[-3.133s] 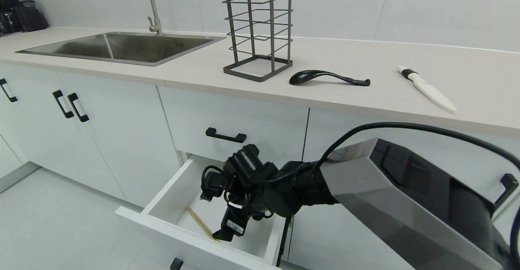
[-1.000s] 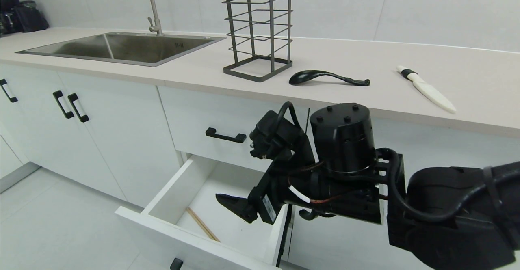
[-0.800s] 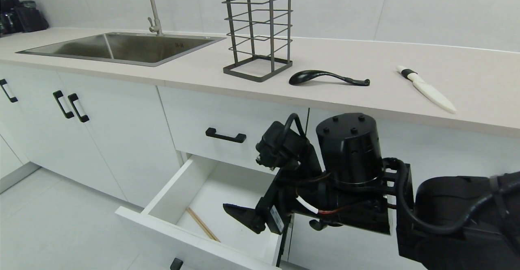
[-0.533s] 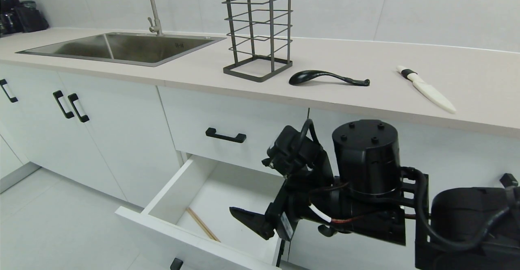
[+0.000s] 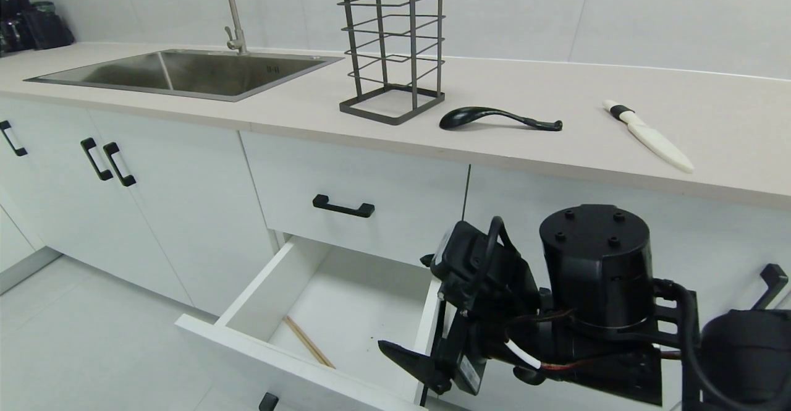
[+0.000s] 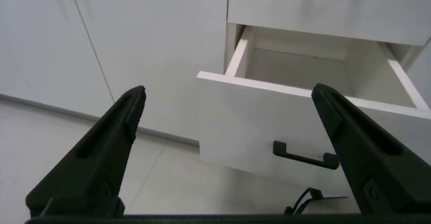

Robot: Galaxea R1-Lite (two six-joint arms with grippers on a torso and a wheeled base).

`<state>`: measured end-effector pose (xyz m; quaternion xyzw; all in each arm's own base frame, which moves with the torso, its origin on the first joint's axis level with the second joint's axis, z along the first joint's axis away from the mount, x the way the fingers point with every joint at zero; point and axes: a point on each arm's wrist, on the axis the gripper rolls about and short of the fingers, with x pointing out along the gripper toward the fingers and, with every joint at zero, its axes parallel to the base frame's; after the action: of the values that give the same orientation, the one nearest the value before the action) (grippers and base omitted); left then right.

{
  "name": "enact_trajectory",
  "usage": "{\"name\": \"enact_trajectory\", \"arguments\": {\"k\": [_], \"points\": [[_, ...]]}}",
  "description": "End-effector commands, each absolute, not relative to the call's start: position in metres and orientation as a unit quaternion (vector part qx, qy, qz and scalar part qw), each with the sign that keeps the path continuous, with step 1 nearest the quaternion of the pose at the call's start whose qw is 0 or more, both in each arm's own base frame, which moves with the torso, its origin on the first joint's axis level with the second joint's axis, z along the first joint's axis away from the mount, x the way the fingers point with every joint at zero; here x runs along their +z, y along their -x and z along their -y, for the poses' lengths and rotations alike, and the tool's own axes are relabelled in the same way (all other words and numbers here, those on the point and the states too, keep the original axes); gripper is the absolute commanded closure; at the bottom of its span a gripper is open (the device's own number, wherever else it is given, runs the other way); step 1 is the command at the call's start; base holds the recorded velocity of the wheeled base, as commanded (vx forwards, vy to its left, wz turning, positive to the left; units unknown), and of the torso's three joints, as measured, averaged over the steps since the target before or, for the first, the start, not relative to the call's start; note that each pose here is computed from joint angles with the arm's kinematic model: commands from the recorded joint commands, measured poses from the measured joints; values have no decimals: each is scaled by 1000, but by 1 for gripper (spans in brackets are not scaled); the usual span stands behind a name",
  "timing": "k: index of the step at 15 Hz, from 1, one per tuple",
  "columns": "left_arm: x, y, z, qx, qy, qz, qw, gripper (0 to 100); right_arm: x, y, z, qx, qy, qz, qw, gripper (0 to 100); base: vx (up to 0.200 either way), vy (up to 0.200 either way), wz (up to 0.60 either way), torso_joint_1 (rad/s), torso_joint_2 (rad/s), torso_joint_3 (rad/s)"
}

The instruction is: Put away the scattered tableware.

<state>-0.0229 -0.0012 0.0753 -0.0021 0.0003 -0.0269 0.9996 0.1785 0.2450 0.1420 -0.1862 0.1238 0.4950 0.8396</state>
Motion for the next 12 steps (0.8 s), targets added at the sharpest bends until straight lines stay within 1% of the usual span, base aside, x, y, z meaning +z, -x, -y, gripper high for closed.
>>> {"name": "enact_trajectory", "arguments": {"k": [1, 4, 6, 10, 12], "points": [[75, 23, 1, -27, 2, -1, 1000, 0, 144, -179, -246, 496, 191, -117, 839, 0, 0, 0, 0, 0, 0, 0], [75, 23, 1, -27, 2, -1, 1000, 0, 143, -179, -245, 495, 191, -119, 839, 0, 0, 0, 0, 128, -162, -116], [75, 23, 1, -27, 2, -1, 1000, 0, 143, -179, -245, 495, 191, -120, 839, 0, 0, 0, 0, 203, -183, -266], [75, 23, 1, -27, 2, -1, 1000, 0, 142, -178, -245, 496, 191, -121, 839, 0, 0, 0, 0, 197, -615, -228], [75, 23, 1, -28, 2, -1, 1000, 0, 142, -178, -245, 495, 191, -123, 838, 0, 0, 0, 0, 56, -488, -244]]}}
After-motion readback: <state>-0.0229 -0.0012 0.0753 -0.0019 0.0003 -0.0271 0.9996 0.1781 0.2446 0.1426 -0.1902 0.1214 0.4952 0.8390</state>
